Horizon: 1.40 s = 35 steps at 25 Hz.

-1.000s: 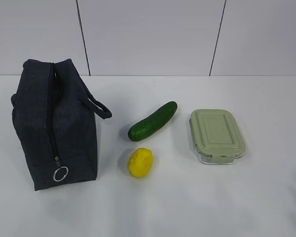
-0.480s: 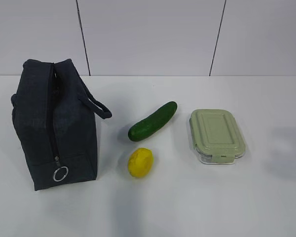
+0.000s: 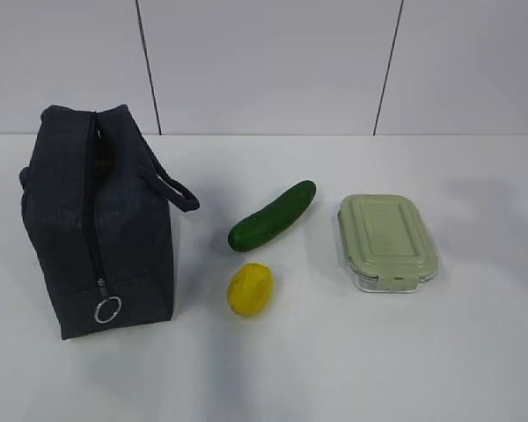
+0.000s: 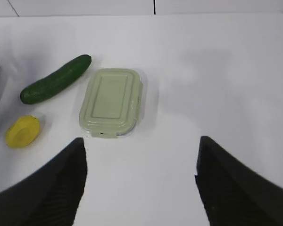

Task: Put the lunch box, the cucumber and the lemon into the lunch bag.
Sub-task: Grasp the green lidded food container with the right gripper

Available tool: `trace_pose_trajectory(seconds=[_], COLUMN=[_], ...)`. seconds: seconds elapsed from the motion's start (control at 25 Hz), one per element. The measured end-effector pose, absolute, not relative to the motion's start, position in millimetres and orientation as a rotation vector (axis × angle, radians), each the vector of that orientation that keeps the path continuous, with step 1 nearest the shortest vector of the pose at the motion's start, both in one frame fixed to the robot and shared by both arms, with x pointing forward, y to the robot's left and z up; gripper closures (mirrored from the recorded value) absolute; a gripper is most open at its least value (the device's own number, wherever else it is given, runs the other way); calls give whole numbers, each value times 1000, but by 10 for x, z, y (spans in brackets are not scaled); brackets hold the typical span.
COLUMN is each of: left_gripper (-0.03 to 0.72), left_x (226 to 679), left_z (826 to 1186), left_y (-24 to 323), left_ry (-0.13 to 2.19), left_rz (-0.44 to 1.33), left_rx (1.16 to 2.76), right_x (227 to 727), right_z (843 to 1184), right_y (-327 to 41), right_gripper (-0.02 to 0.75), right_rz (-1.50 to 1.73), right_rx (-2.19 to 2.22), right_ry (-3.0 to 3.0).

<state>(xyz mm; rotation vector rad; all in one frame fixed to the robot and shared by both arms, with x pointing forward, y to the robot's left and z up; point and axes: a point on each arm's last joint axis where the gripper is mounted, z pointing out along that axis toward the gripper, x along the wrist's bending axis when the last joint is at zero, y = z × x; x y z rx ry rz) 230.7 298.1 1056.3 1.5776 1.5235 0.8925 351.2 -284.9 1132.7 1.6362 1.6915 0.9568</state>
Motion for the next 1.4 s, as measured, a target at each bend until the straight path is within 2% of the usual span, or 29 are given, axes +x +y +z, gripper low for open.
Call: trace_pose_trajectory(seconds=[0.36, 0.96, 1.12, 1.4], left_gripper=[448, 448, 448, 448], left_x=[2307, 2307, 2307, 2307], left_z=[10563, 10563, 10563, 10563], left_y=[2981, 2981, 2981, 2981], left_ry=[1523, 1523, 1523, 1523], left_rz=[892, 892, 892, 892], left_rx=[1578, 1578, 1578, 1578], right_x=[4134, 5039, 5263, 5505], right_z=[11055, 10967, 10858, 10641], right_y=[-2706, -2370, -2456, -2816], right_gripper=[175, 175, 175, 175], right_rz=[846, 1002, 1110, 1248], right_rx=[1851, 1841, 1900, 1985], right_ry=[1837, 2242, 2290, 2261])
